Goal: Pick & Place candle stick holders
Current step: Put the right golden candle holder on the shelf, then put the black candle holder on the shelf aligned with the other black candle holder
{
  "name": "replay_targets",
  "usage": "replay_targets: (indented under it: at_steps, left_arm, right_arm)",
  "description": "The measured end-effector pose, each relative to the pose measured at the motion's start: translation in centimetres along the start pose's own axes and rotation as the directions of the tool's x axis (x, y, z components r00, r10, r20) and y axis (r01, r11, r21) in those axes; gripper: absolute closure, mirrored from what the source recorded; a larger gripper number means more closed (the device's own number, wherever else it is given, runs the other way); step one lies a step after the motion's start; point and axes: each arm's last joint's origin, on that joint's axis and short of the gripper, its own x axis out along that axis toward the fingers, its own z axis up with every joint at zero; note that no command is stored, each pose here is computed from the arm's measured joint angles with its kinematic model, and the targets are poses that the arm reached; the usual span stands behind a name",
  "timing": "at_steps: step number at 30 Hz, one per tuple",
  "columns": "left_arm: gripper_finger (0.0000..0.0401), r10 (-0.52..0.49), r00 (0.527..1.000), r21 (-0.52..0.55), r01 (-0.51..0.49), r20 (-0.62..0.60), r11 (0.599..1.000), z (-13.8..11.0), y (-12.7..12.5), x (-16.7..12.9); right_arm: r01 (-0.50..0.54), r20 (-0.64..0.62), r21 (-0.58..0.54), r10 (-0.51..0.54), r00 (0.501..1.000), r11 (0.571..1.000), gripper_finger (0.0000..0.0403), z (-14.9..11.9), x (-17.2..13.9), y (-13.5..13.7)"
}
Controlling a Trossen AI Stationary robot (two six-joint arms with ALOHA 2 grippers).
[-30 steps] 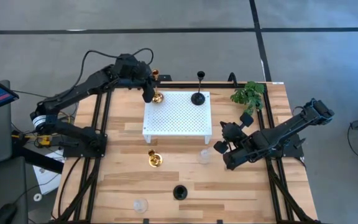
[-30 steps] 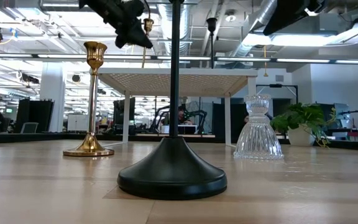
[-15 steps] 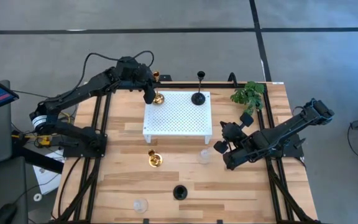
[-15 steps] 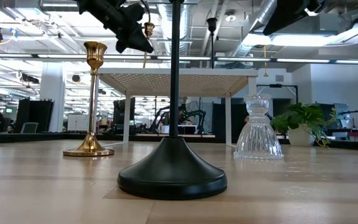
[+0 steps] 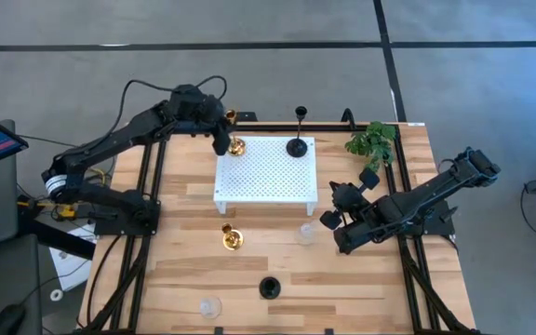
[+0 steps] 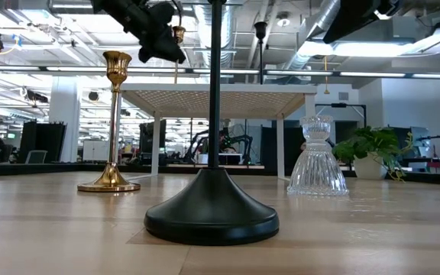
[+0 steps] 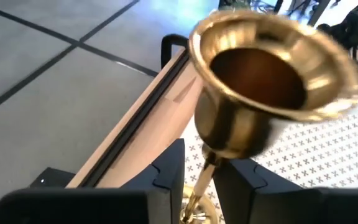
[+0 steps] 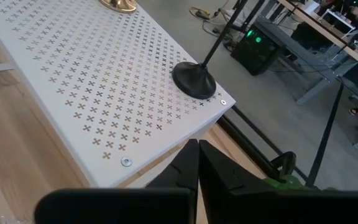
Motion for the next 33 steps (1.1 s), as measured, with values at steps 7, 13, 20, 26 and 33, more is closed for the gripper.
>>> replay_targets:
  at_steps: [7,13,20,26,33]
  left_arm:
    - [0.0322,0.076,0.996,0.006,-0.076,0.055,0.997,0.5,-0.2,-2.8]
    - [0.0322,0.088,0.995,0.008,-0.089,0.053,0.996,0.4,-0.5,-4.6]
    - [0.0321,0.082,0.995,0.005,-0.082,0.051,0.997,0.3,-0.5,-4.7]
    - [0.0325,0.074,0.997,-0.004,-0.074,-0.010,0.997,-0.4,-0.8,-5.8]
    - [0.0347,0.043,0.996,-0.038,-0.046,-0.079,0.998,-1.6,-1.4,-8.4]
  right_arm:
    - [0.000,-0.001,-0.004,0.000,1.000,1.000,0.0403,0.0,0.0,0.0]
    - [-0.001,-0.001,-0.004,0.001,1.000,1.000,0.0403,0.0,0.0,0.0]
    - [-0.004,-0.003,-0.001,0.004,1.000,1.000,0.0403,0.0,0.0,0.0]
    - [-0.009,-0.009,-0.001,0.009,1.000,1.000,0.0403,0.0,0.0,0.1]
    - [-0.009,-0.009,-0.004,0.009,1.000,1.000,0.0403,0.0,0.0,0.1]
